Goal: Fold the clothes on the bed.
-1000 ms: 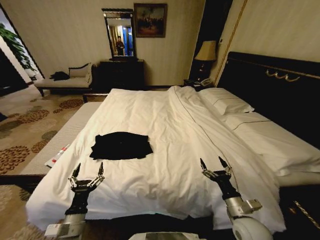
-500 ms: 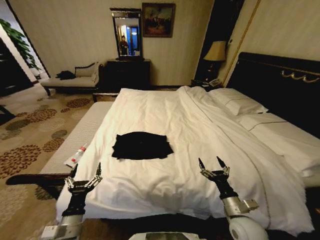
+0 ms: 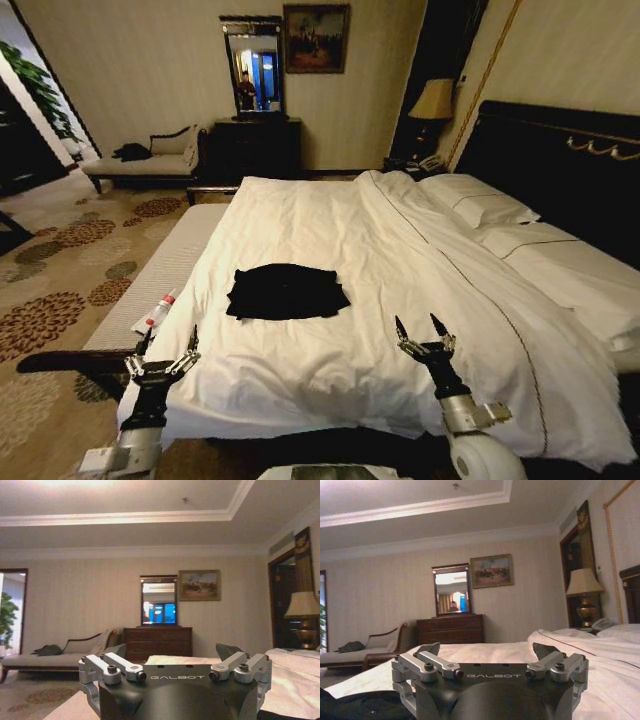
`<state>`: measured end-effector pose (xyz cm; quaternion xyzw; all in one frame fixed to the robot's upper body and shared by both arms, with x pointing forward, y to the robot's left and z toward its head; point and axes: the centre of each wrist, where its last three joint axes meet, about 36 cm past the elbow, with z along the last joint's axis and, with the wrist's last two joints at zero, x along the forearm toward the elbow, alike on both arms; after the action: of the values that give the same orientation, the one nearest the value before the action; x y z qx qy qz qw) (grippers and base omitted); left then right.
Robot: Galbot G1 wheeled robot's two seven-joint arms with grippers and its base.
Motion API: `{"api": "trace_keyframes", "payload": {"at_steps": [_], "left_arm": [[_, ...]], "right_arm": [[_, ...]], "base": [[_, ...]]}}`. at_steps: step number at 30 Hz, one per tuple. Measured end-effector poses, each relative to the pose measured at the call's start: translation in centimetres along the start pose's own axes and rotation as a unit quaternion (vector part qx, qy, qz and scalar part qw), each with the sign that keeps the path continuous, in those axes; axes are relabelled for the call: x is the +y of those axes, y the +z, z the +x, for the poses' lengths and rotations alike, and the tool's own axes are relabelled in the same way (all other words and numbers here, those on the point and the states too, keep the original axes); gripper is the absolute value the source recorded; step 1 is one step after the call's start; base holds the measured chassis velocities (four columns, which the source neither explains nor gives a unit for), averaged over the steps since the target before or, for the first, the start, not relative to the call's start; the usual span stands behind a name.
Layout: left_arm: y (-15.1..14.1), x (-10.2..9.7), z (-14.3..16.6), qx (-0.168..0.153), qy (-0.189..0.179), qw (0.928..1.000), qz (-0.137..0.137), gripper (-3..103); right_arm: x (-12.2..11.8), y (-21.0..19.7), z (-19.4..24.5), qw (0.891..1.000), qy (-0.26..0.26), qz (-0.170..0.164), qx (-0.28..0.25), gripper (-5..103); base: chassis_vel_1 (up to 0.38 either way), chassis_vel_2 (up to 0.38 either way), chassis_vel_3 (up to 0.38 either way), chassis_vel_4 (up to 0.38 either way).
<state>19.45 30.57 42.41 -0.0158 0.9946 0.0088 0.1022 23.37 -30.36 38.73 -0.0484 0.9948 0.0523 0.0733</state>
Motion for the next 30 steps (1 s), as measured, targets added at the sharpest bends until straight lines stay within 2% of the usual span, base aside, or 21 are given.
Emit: {"api": "trace_keyframes", "payload": {"at_steps": [5, 9, 13, 19, 25, 30], "left_arm": [[-0.1, -0.2, -0.8, -0.006, 0.023, 0.9997, 0.0, 100], [-0.9, -1.3, -1.8, -0.007, 0.05, 0.9984, 0.024, 100], [-1.2, -1.7, -2.2, -0.003, 0.053, 0.9981, 0.03, 100], [-1.1, -2.4, -1.3, 0.025, 0.019, 0.9989, 0.034, 100], [-0.5, -2.2, -0.9, 0.027, -0.01, 0.9992, 0.028, 100], [0.1, -2.4, -1.7, 0.031, -0.031, 0.9984, 0.036, 100]], "right_arm": [[0.0, 0.1, 0.9, 0.999, 0.033, -0.001, 0.013, 100], [-0.1, -0.4, 2.3, 0.998, 0.053, 0.021, 0.021, 100], [0.4, -0.2, 2.4, 0.998, 0.059, 0.019, 0.012, 100], [2.1, 0.5, 0.1, 0.998, 0.055, -0.015, -0.03, 100], [3.0, -0.2, -1.7, 0.998, 0.046, -0.021, -0.041, 100], [3.6, -0.3, -1.9, 0.999, 0.028, -0.014, -0.042, 100]], "base": [[0.0, 0.0, 0.0, 0.0], [0.0, 0.0, 0.0, 0.0], [-0.025, 0.012, 0.028, -0.021], [-0.038, 0.032, 0.038, -0.044], [0.0, 0.0, 0.0, 0.0], [0.0, 0.0, 0.0, 0.0]]}}
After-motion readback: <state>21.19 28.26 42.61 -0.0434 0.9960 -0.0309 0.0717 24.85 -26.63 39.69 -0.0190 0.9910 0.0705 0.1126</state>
